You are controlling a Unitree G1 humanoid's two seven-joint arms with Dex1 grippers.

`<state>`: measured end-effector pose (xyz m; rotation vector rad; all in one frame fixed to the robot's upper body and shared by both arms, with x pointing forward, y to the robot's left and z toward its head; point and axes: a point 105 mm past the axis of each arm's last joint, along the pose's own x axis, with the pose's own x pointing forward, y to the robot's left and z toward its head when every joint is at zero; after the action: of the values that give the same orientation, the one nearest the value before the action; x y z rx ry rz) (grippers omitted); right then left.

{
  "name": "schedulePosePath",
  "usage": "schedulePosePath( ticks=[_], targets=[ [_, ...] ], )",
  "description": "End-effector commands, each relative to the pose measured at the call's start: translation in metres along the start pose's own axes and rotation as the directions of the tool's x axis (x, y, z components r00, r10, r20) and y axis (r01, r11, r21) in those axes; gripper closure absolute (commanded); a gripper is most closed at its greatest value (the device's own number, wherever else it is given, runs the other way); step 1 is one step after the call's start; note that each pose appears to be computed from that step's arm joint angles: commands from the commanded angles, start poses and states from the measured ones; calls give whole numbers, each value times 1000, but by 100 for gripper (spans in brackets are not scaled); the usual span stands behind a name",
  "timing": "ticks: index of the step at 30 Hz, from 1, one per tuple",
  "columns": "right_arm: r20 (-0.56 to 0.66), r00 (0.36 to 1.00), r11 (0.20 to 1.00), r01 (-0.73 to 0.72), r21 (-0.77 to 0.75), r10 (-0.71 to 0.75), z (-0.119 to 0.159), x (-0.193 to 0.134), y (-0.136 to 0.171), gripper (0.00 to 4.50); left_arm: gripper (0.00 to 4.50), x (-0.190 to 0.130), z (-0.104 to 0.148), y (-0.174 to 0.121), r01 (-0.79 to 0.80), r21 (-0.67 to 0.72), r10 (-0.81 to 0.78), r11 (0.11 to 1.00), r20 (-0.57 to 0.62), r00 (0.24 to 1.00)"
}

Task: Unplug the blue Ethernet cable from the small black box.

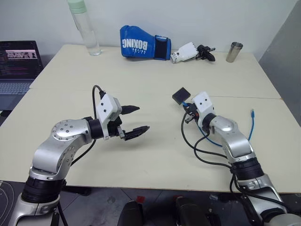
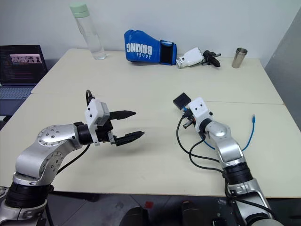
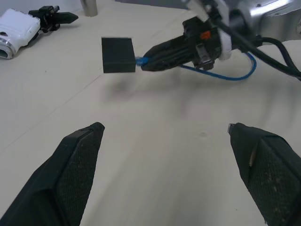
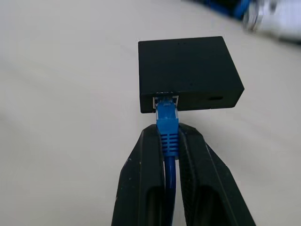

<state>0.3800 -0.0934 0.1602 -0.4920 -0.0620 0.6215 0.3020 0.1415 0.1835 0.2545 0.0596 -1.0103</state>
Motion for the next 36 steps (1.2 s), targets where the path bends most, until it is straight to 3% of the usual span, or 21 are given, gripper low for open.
schedulePosePath(
  ticks=[1, 5, 8, 17, 25, 36],
  targets=[
    [165, 980, 962, -64, -265, 111, 47, -5, 9, 437, 0, -5, 15, 8, -16, -57, 21, 998, 76, 997],
    [254, 920, 818, -111, -564, 299, 77, -13, 32, 437, 0, -6, 26, 18, 13, -211, 20, 977, 156, 988],
    [289, 873, 737, -111, -666, 393, 89, -16, 44, 437, 0, -6, 30, 20, 59, -290, -5, 955, 182, 983],
    [325, 788, 623, -93, -776, 522, 103, -15, 63, 437, 0, 0, 39, 25, 124, -395, -33, 910, 230, 973],
    [328, 768, 608, -100, -787, 551, 105, -13, 69, 437, 0, -6, 41, 21, 169, -433, -59, 886, 255, 965],
    [347, 760, 612, -83, -787, 549, 107, -13, 68, 437, 233, -12, 38, 15, 222, -444, -121, 868, 245, 962]
  ],
)
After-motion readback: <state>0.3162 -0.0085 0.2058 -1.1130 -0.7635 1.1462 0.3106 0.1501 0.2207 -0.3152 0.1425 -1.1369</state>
